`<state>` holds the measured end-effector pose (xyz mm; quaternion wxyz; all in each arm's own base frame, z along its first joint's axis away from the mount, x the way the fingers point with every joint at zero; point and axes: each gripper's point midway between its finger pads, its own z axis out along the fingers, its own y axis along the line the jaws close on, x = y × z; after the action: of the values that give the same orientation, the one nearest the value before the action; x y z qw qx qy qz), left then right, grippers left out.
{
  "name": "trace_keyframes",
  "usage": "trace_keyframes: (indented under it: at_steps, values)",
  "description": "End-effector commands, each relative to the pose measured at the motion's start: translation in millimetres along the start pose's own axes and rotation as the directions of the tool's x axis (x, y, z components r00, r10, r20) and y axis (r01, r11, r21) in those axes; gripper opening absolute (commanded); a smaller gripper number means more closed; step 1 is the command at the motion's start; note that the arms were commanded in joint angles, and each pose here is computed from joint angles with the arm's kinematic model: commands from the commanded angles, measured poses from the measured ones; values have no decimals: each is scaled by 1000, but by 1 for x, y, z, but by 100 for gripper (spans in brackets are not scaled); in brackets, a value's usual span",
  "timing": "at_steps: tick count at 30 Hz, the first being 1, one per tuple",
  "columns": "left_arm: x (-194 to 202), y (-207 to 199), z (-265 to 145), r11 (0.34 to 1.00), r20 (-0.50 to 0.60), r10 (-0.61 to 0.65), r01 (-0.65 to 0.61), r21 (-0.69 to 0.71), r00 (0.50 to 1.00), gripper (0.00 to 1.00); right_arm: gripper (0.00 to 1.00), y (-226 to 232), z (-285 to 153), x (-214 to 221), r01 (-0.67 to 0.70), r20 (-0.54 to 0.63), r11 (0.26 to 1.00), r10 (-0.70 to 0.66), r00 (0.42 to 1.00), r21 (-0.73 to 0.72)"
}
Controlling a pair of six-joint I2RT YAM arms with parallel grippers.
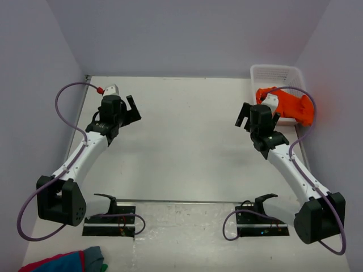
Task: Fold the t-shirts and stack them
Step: Grab crumpled tshirt from bin with the right arm
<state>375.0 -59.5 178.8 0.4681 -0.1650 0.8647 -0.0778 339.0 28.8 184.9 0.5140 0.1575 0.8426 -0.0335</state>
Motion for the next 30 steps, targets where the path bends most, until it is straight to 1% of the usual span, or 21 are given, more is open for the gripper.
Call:
trace_keyframes:
  at_steps: [1, 4, 5, 6, 7, 8, 9, 11, 12, 13, 14, 15, 16, 17, 18, 19, 20, 22, 23, 27, 30]
  values:
    - [-6, -4, -5, 1000, -14, -18, 18, 1, 1000, 100, 99, -8, 6, -22, -45, 29, 995, 42, 999, 90]
    - [-6, -7, -9, 999, -16, -36, 37, 16, 999, 100, 99, -18, 12, -45, -54, 71, 987, 44, 997, 150]
    - [-5, -9, -10, 999, -21, -46, 47, 26, 999, 100, 99, -22, 22, -43, -24, 46, 984, 16, 999, 174]
    - [-4, -10, -11, 998, -23, -51, 52, 35, 998, 100, 99, -29, 26, -62, -48, 61, 979, 37, 997, 198]
    - [-1, -16, -13, 997, -36, -49, 51, 59, 998, 100, 99, -32, 33, -64, -46, 33, 978, 40, 999, 202]
    - [2, -17, -13, 996, -45, -55, 58, 66, 997, 100, 99, -36, 35, -77, -39, 19, 973, 35, 999, 226]
    - [3, -20, -15, 995, -48, -57, 61, 81, 997, 100, 99, -48, 54, -69, -15, -40, 960, 27, 999, 280]
    - [11, -24, -17, 992, -61, -53, 59, 108, 997, 100, 99, -58, 69, -71, 21, -79, 943, 6, 997, 332]
    - [12, -25, -20, 991, -60, -54, 61, 119, 997, 100, 99, -62, 88, -74, 33, -100, 937, 2, 995, 348]
    - [17, -24, -21, 990, -65, -56, 64, 125, 996, 100, 99, -60, 98, -72, 57, -135, 945, -14, 991, 321]
    - [18, -25, -23, 989, -63, -58, 66, 133, 996, 100, 99, -59, 105, -82, 59, -135, 946, -16, 991, 318]
    - [15, -25, -27, 987, -49, -56, 63, 145, 997, 100, 99, -60, 115, -79, 73, -156, 947, -24, 987, 314]
    - [16, -25, -28, 987, -48, -53, 60, 147, 997, 100, 99, -60, 132, -65, 106, -205, 946, -43, 978, 307]
    - [16, -24, -30, 987, -42, -50, 56, 148, 998, 100, 99, -69, 140, -64, 102, -224, 945, -31, 974, 311]
    - [14, -24, -33, 987, -35, -47, 51, 151, 998, 100, 99, -73, 148, -74, 90, -218, 946, -21, 976, 312]
    - [14, -24, -34, 987, -31, -43, 47, 153, 999, 100, 99, -77, 164, -59, 111, -268, 942, -23, 963, 318]
    - [14, -24, -35, 987, -31, -43, 47, 155, 999, 100, 99, -75, 168, -69, 108, -266, 945, -23, 964, 310]
    - [18, -24, -37, 987, -46, -40, 47, 155, 998, 100, 99, -87, 186, -60, 158, -306, 932, -54, 951, 327]
    - [19, -25, -37, 987, -53, -35, 43, 156, 998, 100, 99, -89, 191, -71, 166, -294, 928, -64, 954, 334]
    - [38, -23, -25, 992, -109, -13, 27, 126, 994, 100, 99, -117, 204, -74, 198, -328, 906, -70, 942, 374]
    - [42, -25, -22, 991, -128, -7, 24, 133, 992, 100, 99, -135, 207, -73, 172, -339, 909, -37, 940, 380]
